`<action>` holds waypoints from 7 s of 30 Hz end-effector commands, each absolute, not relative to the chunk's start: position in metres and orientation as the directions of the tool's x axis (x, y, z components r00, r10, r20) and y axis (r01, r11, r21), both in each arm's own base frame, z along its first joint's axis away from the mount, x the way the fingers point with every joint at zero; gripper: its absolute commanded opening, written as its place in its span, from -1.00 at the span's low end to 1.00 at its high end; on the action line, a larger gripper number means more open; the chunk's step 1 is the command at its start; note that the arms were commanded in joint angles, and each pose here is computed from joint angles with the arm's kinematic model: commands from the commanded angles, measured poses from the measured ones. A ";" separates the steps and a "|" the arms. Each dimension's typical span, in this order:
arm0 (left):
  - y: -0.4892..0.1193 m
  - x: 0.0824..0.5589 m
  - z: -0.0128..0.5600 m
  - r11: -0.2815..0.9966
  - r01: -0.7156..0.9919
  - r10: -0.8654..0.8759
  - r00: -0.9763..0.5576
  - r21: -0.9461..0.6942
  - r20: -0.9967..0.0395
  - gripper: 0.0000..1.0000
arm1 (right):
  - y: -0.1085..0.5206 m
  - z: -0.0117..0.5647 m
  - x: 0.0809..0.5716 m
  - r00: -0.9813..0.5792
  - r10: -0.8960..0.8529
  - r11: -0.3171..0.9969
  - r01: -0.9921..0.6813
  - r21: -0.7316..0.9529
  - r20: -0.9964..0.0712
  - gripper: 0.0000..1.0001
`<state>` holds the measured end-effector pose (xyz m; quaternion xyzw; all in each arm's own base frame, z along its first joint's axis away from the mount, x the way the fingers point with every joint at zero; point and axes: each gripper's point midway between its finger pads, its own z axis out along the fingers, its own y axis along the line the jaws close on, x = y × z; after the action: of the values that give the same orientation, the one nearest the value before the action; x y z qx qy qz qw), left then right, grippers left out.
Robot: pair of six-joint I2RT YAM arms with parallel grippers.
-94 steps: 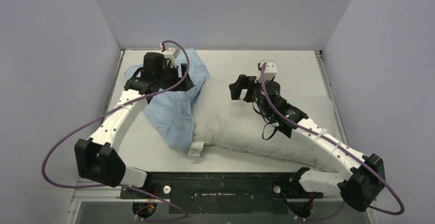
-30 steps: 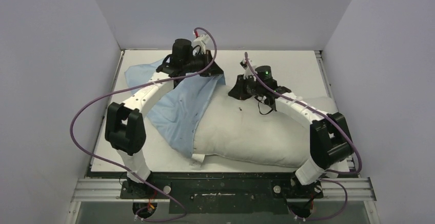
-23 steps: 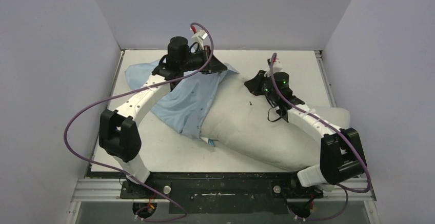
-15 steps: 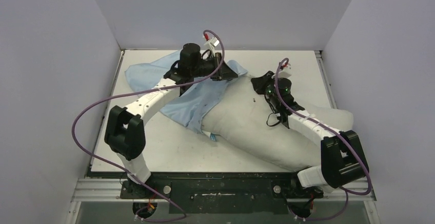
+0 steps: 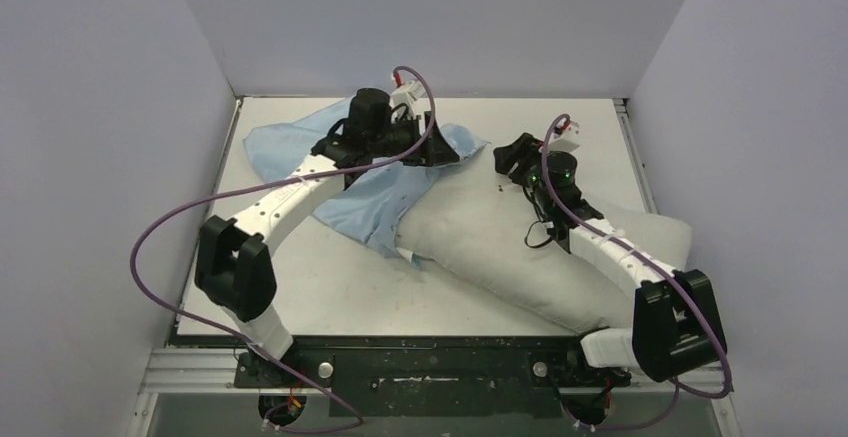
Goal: Put the pillow into the pillowcase
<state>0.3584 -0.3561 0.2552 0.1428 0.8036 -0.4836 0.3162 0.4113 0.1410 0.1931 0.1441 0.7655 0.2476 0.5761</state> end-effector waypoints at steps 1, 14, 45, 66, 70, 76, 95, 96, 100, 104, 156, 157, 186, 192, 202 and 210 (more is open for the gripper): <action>-0.293 0.358 0.290 0.673 0.533 -0.090 -0.629 -0.513 -0.772 0.20 | 0.138 0.234 0.396 -0.284 0.351 0.896 -0.175 0.408 -0.892 0.46; -0.228 0.312 0.214 0.801 0.353 -0.159 -0.652 -0.483 -0.742 0.20 | 0.215 0.238 0.326 -0.234 -0.318 0.767 -0.634 -0.104 -0.919 1.00; -0.244 0.315 0.163 0.777 0.305 -0.235 -0.671 -0.550 -0.704 -0.92 | 0.285 0.158 0.315 -0.299 -0.452 0.693 -0.711 -0.120 -0.841 -0.42; -0.288 0.243 0.247 0.522 0.480 -0.159 -0.757 -0.705 -0.633 -1.00 | 0.279 0.256 0.386 -0.135 0.253 0.873 -0.396 0.286 -0.958 -1.00; -0.282 0.244 0.226 0.561 0.447 -0.163 -0.766 -0.697 -0.622 -1.00 | 0.300 0.238 0.371 -0.184 0.233 0.838 -0.461 0.293 -0.955 -1.00; -0.266 0.250 0.219 0.649 0.409 -0.167 -0.746 -0.641 -0.645 -0.80 | 0.310 0.210 0.324 -0.342 0.102 0.727 -0.615 0.304 -0.934 -0.39; -0.202 0.293 0.239 0.897 0.319 -0.073 -0.576 -0.306 -0.814 0.94 | 0.178 0.235 0.421 -0.537 0.021 0.823 -0.470 0.319 -0.843 1.00; -0.201 0.295 0.240 0.897 0.322 -0.067 -0.577 -0.302 -0.814 0.94 | 0.175 0.228 0.428 -0.562 0.001 0.823 -0.469 0.320 -0.827 1.00; -0.204 0.300 0.250 0.886 0.347 -0.060 -0.573 -0.308 -0.817 0.94 | 0.180 0.188 0.444 -0.643 -0.104 0.778 -0.528 0.340 -0.759 1.00; -0.194 0.314 0.244 0.868 0.327 -0.102 -0.620 -0.374 -0.778 0.94 | 0.189 0.153 0.448 -0.696 -0.208 0.716 -0.587 0.378 -0.687 0.87; -0.337 0.389 0.336 0.642 0.657 -0.108 -0.432 -0.394 -0.895 -1.00 | 0.275 0.246 0.376 -0.548 0.241 0.531 -0.617 0.581 -0.801 -1.00; -0.345 0.385 0.350 0.589 0.685 -0.152 -0.428 -0.430 -0.891 -1.00 | 0.274 0.250 0.379 -0.535 0.264 0.528 -0.616 0.585 -0.802 -1.00; -0.294 0.358 0.272 0.651 0.538 -0.129 -0.617 -0.536 -0.776 0.14 | 0.167 0.234 0.427 -0.331 0.545 0.733 -0.259 0.629 -0.770 0.17; -0.213 0.360 0.248 0.776 0.401 -0.170 -0.610 -0.487 -0.774 0.88 | 0.172 0.234 0.398 -0.415 0.314 0.814 -0.345 0.467 -0.854 0.84; -0.144 0.340 0.212 0.771 0.225 -0.335 -0.652 -0.596 -0.680 0.94 | 0.219 0.228 0.324 -0.436 -0.127 0.833 -0.535 0.143 -0.891 1.00; -0.143 0.317 0.195 0.732 0.221 -0.382 -0.651 -0.645 -0.657 0.94 | 0.256 0.218 0.277 -0.117 -0.557 0.660 -0.663 -0.353 -0.822 1.00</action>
<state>0.3173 -0.1368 0.1722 -0.0585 0.8638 -0.3275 0.3784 0.2797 0.2663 0.2063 -0.3256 0.7967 0.1670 0.4810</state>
